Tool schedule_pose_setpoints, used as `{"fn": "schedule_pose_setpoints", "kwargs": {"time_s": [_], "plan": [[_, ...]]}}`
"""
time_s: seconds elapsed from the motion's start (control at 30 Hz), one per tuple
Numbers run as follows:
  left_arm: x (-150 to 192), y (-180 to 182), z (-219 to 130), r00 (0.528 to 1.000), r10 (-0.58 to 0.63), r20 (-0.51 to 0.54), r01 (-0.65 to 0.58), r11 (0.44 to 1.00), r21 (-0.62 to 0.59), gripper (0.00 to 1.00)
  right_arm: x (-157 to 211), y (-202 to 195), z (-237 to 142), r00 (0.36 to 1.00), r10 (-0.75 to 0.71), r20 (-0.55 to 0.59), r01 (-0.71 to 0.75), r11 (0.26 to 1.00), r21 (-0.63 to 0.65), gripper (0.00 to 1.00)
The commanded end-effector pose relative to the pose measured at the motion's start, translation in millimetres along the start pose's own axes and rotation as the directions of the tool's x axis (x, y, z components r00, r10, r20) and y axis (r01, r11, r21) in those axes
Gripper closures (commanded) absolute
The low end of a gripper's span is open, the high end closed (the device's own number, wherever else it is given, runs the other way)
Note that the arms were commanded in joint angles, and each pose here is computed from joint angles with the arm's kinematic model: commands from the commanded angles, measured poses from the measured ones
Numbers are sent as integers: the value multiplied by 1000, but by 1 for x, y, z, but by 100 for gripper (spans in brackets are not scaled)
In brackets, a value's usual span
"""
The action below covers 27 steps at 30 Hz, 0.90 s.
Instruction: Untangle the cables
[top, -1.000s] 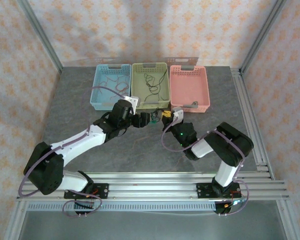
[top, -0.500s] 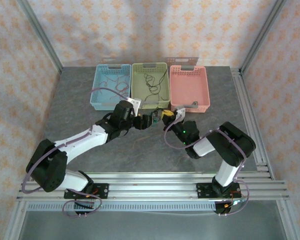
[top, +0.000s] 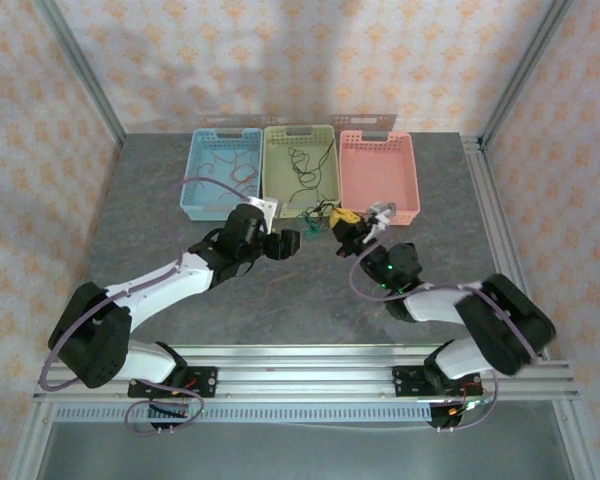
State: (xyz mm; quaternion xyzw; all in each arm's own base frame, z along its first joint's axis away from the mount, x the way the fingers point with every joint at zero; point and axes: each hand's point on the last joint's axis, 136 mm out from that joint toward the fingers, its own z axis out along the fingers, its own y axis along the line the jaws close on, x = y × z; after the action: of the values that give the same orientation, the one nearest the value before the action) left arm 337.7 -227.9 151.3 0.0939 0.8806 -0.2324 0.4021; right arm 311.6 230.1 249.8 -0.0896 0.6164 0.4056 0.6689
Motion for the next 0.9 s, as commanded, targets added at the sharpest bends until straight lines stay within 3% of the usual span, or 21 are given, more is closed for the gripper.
{"fn": "schedule_pose_setpoints", "kwargs": {"time_s": [0.0,0.43,0.87], "plan": [[-13,-10,-8,998,2,62,-5,999,50,28,-15,14,-11,1000,3,5,-3,999,-41,100],[-8,-45,-18,997,50,67,-64,972,224,31,0,11,-8,1000,-7,-28,5,999,-52,100],[-9,-50,-28,993,49,104,-75,962,262,29,2,-16,-13,996,-69,-48,73,992,104,100]]}}
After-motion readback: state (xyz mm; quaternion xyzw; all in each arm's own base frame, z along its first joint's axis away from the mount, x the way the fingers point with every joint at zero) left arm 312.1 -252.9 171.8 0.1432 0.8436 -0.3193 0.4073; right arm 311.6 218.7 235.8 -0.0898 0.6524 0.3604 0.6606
